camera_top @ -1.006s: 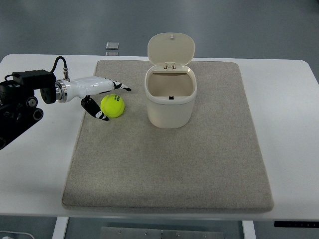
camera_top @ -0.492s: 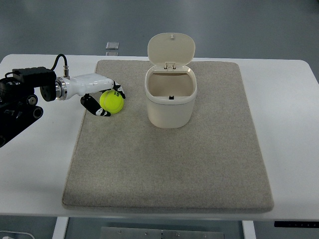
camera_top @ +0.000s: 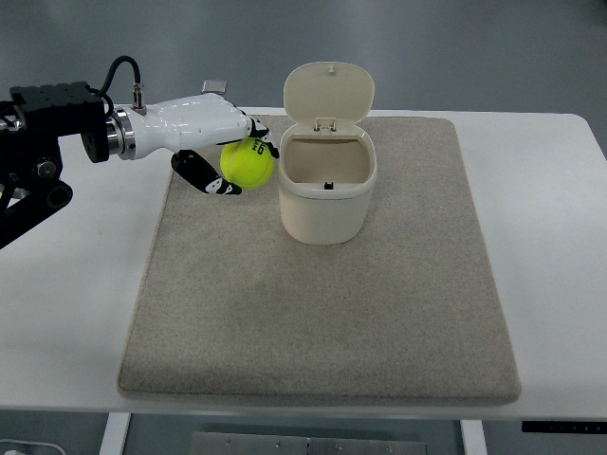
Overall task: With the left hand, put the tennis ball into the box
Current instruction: 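Lift the ball with the left hand over the open cream bin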
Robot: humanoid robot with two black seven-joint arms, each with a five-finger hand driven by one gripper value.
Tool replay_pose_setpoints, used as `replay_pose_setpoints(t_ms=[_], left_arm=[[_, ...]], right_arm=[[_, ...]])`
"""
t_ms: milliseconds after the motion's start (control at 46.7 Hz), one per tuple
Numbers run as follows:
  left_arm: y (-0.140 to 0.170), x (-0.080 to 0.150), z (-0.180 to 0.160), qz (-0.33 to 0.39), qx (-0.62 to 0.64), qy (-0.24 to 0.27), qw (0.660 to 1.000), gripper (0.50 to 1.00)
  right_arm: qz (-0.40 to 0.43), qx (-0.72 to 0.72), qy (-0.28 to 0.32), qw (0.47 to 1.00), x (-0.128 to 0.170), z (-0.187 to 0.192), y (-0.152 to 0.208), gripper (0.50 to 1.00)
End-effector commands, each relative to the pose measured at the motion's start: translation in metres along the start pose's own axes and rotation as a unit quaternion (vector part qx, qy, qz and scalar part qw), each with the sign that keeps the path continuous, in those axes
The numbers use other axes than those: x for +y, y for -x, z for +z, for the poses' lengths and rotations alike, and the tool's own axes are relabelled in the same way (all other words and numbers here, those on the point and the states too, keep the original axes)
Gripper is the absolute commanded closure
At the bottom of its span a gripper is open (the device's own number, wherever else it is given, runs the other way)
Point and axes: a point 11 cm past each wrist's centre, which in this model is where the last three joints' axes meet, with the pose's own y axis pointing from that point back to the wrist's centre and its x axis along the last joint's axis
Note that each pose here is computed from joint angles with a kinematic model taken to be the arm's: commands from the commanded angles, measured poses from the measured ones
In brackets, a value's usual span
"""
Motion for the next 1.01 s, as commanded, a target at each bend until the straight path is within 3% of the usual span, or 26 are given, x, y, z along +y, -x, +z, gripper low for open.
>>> replay_pose_setpoints(t_ms=[0,278,535,771,792,856,985], left_arm=[[-0.016,0.002,0.013,0.011,-0.024,0.024,0.999,1.0],[-0.05,-0.002,0.029,0.031,-0.112,0.047,0.992,1.0],[-0.035,-0.043,0.041,0.024,-0.191,0.043,0.98,1.0],[-0.031,-0.058,0.054,0.037,-0.18,0.061,0.981,1.0],[-0.031,-0.058,0.053,0.04,-0.18,0.06,0.981,0.975],[-0.031,-0.059,0.052,0.044,-0.179,0.059,0.981,0.774],[-0.026,-0.06,0.052,0.044,-0.169,0.062,0.983,0.624]], right_arm=[[0.001,0.0,0.0,1.0,0.0,0.0,0.0,0.562],[0.0,0.0,0.0,1.0,0.0,0.0,0.0,0.562],[0.0,0.0,0.0,1.0,0.0,0.0,0.0,0.562],[0.001,0.0,0.0,1.0,0.0,0.0,0.0,0.56],[0.001,0.0,0.0,1.0,0.0,0.0,0.0,0.562],[0.0,0.0,0.0,1.0,0.0,0.0,0.0,0.562],[0.0,0.0,0.0,1.0,0.0,0.0,0.0,0.562]])
